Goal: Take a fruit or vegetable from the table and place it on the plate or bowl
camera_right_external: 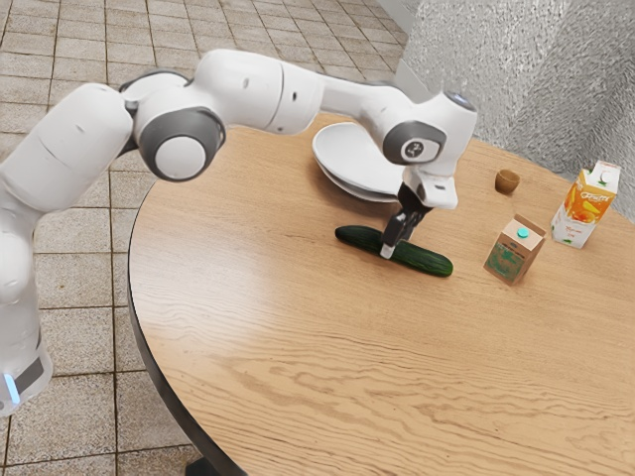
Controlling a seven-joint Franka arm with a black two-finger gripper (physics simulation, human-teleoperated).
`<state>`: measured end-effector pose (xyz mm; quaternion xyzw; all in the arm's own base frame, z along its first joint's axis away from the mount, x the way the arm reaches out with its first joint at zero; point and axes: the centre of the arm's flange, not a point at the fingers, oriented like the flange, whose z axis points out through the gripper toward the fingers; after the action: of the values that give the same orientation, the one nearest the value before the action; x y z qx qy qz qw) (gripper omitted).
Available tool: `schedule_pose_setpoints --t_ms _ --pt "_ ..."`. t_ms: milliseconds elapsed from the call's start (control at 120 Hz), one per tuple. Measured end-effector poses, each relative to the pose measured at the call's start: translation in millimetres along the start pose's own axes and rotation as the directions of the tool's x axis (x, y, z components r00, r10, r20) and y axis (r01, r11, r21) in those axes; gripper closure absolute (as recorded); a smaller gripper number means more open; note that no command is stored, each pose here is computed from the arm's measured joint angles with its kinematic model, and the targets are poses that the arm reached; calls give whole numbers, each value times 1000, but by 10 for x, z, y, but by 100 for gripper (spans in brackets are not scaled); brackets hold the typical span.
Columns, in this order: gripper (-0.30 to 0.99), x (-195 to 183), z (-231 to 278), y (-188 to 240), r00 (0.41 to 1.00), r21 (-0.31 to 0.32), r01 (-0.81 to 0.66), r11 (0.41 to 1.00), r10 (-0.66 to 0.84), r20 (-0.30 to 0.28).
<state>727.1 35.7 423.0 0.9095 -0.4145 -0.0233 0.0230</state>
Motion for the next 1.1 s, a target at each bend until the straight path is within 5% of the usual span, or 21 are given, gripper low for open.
schedule_pose_setpoints --t_ms 433,583,675,733,950,1100 --pt "0 40 163 -41 1000 -4 8 1000 -8 -2" --pt "24 43 178 -46 1000 -4 11 1000 -11 -3" --pt "3 35 210 -48 1000 -6 15 1000 -15 -1" --pt "1 33 211 -50 1000 -4 17 1000 -17 -2" --pt "40 36 54 -15 1000 16 19 1000 -18 -14" --pt "47 39 52 -18 1000 19 22 1000 -22 -16"
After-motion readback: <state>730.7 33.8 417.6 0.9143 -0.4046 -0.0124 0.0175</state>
